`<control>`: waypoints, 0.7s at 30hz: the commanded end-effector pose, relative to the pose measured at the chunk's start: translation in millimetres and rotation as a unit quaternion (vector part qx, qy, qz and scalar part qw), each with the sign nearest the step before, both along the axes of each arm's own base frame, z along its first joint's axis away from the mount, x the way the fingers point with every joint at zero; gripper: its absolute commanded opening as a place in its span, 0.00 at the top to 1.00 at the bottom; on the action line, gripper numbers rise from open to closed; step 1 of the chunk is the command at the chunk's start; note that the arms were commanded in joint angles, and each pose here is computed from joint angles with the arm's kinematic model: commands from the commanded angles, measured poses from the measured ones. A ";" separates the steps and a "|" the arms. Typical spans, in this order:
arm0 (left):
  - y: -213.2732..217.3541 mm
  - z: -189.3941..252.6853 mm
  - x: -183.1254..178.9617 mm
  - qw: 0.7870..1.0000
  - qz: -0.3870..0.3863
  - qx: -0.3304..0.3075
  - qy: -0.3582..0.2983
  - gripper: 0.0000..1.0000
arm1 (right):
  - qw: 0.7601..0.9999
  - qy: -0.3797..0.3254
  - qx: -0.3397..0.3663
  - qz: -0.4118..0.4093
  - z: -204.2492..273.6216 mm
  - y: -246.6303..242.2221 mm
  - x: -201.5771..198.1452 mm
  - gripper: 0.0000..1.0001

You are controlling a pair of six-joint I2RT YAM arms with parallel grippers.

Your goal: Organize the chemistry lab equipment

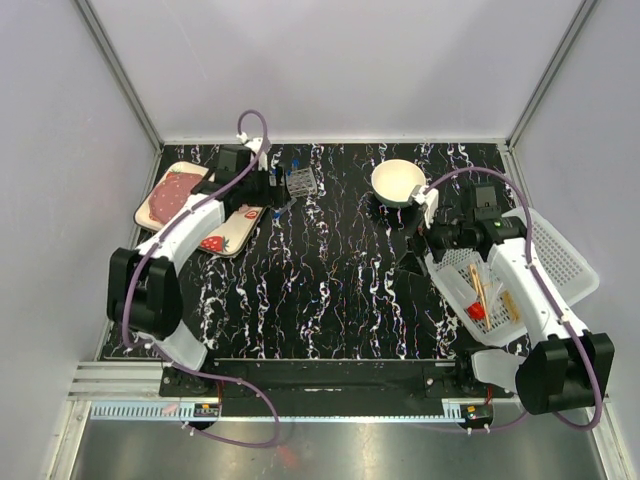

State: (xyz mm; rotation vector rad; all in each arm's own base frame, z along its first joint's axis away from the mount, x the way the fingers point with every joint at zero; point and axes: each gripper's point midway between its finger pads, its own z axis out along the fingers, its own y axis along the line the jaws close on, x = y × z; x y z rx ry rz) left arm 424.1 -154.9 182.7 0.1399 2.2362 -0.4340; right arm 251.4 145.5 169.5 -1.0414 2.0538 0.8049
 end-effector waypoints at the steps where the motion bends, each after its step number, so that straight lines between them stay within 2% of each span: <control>1: -17.6 -44.4 -9.0 0.997 -0.060 -0.012 0.056 0.17 | 1.000 -0.001 0.013 -0.001 30.2 2.8 0.2 0.00; 6: -22.1 -77.3 9.1 0.994 -0.061 0.021 0.091 0.18 | 0.999 0.035 0.032 -0.006 29.1 9.2 4.1 0.00; 15: -9.6 -116.7 40.0 0.988 -0.043 0.100 0.106 0.24 | 0.997 0.064 0.029 -0.011 20.2 9.8 11.9 0.00; 21: -7.1 -133.2 50.2 0.985 -0.042 0.120 0.117 0.27 | 0.996 0.080 0.031 -0.010 13.4 11.0 13.5 0.00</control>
